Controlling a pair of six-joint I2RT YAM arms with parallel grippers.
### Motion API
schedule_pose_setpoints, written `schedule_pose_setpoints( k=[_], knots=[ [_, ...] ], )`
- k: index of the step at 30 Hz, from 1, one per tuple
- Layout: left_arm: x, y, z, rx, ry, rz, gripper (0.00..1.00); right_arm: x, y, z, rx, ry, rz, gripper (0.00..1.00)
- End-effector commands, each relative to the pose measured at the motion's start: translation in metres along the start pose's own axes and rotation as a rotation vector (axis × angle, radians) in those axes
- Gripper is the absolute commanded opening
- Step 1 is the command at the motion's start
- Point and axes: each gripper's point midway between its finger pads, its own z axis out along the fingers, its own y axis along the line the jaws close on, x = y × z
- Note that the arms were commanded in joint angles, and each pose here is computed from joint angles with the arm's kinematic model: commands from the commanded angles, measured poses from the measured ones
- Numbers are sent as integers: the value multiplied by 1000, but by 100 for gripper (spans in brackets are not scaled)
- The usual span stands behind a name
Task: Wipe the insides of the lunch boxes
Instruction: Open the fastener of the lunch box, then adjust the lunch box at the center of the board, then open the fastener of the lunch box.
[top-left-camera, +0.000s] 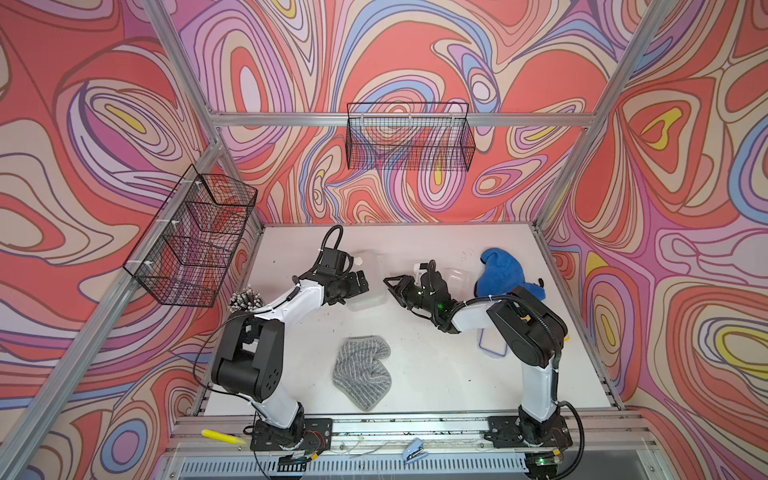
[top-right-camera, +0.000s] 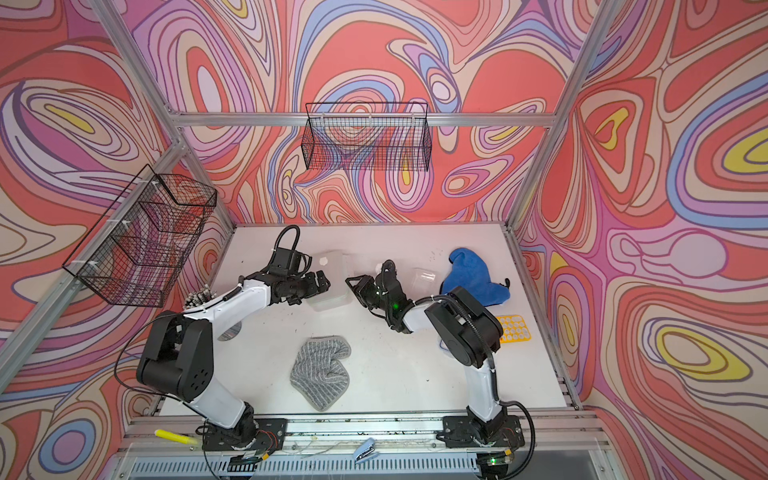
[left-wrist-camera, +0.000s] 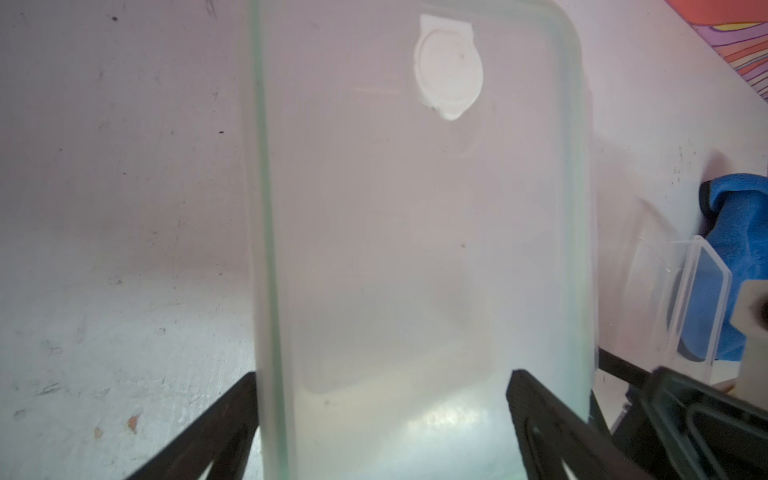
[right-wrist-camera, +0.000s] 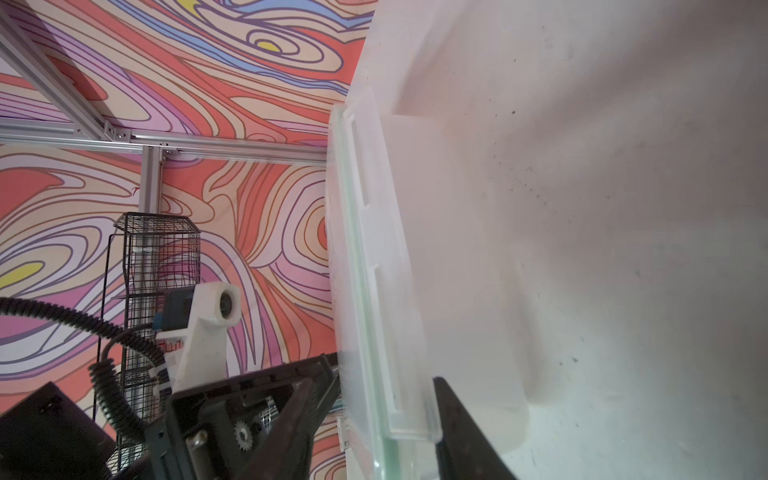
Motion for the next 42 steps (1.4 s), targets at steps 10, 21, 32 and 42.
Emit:
schedule_pose_setpoints(
  k=[10,21,32,42],
  knots=[
    [-17,-32,18,127,22,60,87,34,-10,-14,39,78,17,45],
    [-26,-36,12,141,-23,84,89,26,0,-53,118,-7,6,54],
    [-40,-22,-43,162,-288,-113,100,-10,53,-60,179,-119,-338,26],
    [-28,-10,-51,321,-416,-368,100,14,38,26,104,92,-338,0]
  ],
)
